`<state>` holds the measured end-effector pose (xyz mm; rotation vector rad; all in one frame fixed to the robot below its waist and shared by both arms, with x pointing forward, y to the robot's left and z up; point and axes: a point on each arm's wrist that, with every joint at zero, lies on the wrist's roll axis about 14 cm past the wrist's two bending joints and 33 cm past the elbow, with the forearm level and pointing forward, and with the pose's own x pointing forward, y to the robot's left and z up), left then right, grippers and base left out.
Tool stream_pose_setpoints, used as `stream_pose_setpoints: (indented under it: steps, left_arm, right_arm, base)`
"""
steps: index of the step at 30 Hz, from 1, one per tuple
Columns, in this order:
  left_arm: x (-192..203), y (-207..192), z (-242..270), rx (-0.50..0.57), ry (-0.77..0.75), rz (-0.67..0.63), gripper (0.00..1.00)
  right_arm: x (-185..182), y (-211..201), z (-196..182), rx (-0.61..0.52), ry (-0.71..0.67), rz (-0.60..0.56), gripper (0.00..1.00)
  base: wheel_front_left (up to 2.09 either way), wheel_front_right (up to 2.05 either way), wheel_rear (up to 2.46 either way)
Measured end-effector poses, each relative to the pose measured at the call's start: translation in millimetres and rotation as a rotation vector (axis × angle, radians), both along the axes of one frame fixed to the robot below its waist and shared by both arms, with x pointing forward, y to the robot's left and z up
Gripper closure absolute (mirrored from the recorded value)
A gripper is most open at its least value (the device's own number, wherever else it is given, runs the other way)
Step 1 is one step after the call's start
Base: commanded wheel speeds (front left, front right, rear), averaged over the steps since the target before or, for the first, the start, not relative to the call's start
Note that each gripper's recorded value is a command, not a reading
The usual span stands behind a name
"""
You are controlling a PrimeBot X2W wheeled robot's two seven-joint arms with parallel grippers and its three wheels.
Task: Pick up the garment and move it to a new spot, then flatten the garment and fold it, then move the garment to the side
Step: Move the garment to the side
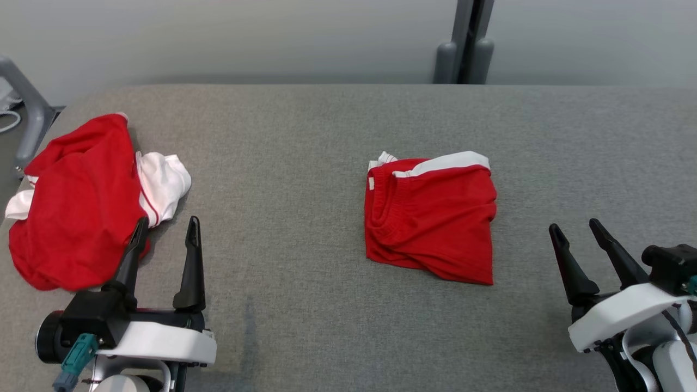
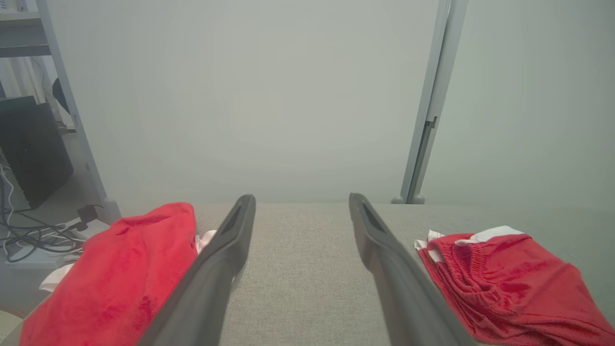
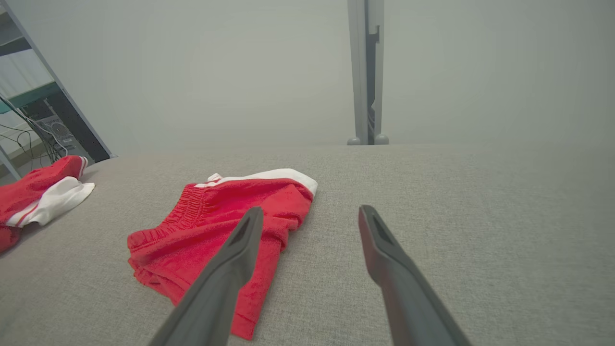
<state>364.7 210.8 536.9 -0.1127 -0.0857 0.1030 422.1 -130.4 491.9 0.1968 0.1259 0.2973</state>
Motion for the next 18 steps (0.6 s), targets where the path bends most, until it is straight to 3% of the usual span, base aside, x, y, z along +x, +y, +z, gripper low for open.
stream_pose_setpoints:
  steps: [8, 16, 17, 18]
  left_arm:
    - [13, 20, -19, 0.004, 0.033, 0.065, 0.0]
    - [22, 34, -30, 0.017, 0.054, 0.1, 0.0]
    - [23, 35, -30, 0.021, 0.053, 0.101, 0.0]
    - [25, 35, -31, 0.024, 0.053, 0.103, 0.0]
  right_arm:
    - [27, 53, -63, 0.0, 0.167, 0.152, 0.0]
    - [32, 80, -115, -0.005, 0.349, 0.228, 0.0]
    - [33, 82, -118, -0.003, 0.369, 0.235, 0.42]
    - [34, 84, -119, 0.002, 0.378, 0.239, 0.77]
  base:
    - [0.0, 0.0, 0.0]
    - [0.0, 0.0, 0.0]
    - [0.0, 0.0, 0.0]
    - [0.0, 0.0, 0.0]
